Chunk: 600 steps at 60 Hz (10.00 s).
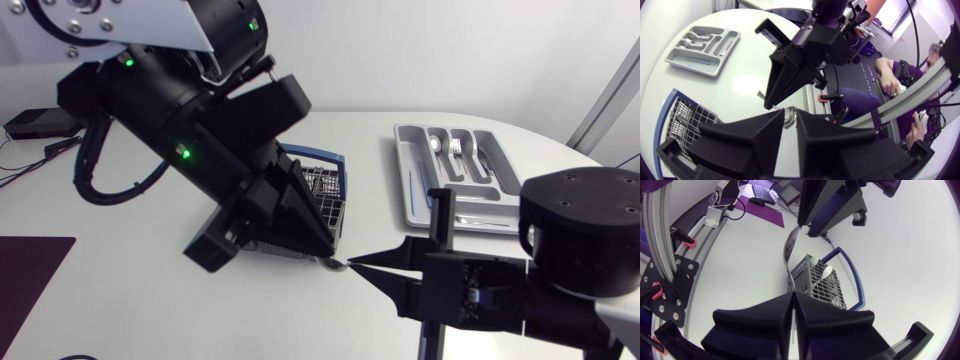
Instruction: Unload the cutlery basket into the drawer organizer.
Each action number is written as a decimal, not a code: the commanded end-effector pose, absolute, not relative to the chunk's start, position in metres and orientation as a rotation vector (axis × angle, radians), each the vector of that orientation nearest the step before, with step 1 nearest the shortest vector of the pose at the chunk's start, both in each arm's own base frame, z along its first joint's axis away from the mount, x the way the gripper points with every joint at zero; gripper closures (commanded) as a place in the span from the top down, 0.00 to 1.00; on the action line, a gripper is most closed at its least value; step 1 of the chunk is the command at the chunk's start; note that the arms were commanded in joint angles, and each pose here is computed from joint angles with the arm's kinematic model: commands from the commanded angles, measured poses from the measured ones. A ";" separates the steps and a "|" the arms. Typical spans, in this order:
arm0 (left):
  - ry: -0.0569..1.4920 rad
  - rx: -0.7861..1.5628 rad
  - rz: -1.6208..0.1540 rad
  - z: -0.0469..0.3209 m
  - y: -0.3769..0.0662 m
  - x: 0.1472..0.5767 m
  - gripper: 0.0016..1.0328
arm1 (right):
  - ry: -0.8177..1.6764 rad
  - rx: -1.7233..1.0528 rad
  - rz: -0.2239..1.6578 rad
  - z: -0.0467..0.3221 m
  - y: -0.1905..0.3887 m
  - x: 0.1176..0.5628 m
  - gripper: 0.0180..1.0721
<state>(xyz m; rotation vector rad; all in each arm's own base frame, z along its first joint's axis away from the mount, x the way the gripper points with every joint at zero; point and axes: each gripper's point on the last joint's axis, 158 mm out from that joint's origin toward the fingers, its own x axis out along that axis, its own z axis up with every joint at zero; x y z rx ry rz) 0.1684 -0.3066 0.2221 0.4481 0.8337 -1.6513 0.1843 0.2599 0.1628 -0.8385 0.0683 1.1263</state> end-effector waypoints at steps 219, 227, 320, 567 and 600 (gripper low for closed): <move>0.957 0.639 -0.795 0.080 -0.161 0.342 0.38 | 0.282 -0.955 0.676 0.135 0.034 0.306 0.86; 0.942 0.620 -0.824 0.081 -0.166 0.342 0.16 | 0.277 -0.955 0.672 0.137 0.035 0.306 0.86; 0.556 0.727 -1.379 0.230 -0.226 0.179 0.13 | 0.294 -0.649 1.186 0.206 0.159 0.219 0.85; 0.669 0.584 -1.319 0.172 -0.251 0.267 0.86 | 0.522 -0.842 1.118 0.088 0.086 0.308 0.05; 0.876 0.438 -1.025 0.144 -0.204 0.309 0.86 | 0.562 -1.233 0.641 0.007 -0.042 0.385 0.06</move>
